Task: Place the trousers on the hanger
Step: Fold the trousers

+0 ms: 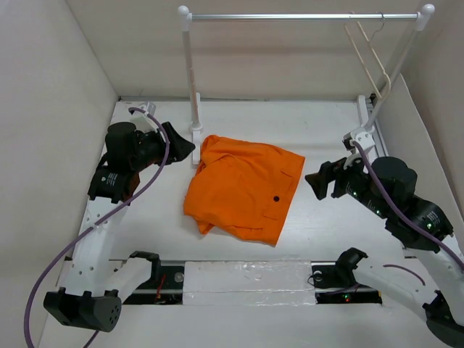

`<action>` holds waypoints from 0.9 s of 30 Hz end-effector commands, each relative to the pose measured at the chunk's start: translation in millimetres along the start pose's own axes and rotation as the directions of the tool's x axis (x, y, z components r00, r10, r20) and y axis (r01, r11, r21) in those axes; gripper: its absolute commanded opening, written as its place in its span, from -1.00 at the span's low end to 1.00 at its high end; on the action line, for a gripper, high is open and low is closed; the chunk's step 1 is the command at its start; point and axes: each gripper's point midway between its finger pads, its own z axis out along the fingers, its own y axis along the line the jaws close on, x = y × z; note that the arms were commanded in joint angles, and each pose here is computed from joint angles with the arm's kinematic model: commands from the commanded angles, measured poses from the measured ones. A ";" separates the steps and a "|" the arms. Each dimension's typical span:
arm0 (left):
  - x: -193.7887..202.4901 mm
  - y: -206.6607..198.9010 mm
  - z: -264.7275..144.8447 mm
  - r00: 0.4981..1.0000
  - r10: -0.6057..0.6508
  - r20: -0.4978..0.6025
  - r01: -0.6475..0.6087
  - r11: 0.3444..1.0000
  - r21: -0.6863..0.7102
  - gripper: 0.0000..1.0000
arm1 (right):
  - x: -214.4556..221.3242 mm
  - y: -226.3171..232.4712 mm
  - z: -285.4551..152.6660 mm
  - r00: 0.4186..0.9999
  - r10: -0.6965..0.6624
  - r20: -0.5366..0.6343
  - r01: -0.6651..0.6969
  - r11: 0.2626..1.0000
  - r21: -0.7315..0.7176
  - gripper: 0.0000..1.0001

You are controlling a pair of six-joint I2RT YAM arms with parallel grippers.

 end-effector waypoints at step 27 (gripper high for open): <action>159.8 137.9 34.4 0.869 -0.470 -0.155 0.372 0.827 -0.422 0.95 | 210.4 -36.3 168.2 0.866 0.312 -0.391 -0.273 0.950 0.155 0.94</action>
